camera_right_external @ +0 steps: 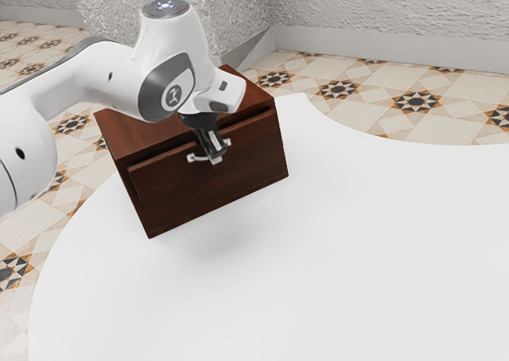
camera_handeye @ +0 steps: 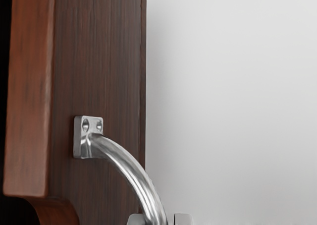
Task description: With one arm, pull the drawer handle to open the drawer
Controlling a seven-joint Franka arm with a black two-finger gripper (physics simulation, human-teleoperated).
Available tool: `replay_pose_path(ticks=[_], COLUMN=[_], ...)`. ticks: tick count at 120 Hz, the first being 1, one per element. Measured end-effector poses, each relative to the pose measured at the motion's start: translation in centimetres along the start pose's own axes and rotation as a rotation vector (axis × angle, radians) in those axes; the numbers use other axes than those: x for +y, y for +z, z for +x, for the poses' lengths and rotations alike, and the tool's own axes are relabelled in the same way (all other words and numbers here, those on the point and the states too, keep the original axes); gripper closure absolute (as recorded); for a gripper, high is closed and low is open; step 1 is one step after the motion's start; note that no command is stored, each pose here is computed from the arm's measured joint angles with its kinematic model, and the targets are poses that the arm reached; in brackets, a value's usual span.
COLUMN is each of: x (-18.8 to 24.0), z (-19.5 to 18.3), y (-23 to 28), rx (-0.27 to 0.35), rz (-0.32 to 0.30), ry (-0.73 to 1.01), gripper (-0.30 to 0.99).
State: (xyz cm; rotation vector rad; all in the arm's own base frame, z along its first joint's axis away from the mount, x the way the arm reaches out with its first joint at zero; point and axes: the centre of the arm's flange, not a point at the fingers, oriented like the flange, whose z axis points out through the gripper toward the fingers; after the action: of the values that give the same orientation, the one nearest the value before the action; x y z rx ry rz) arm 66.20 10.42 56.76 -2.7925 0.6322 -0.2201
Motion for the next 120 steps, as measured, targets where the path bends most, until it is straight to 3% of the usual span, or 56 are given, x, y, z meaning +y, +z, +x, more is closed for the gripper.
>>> replay_pose_path(ticks=[120], x=[9.9], z=[-0.1], y=[-3.1], rx=[0.010], rz=[-0.072], ry=[0.087], gripper=[0.79])
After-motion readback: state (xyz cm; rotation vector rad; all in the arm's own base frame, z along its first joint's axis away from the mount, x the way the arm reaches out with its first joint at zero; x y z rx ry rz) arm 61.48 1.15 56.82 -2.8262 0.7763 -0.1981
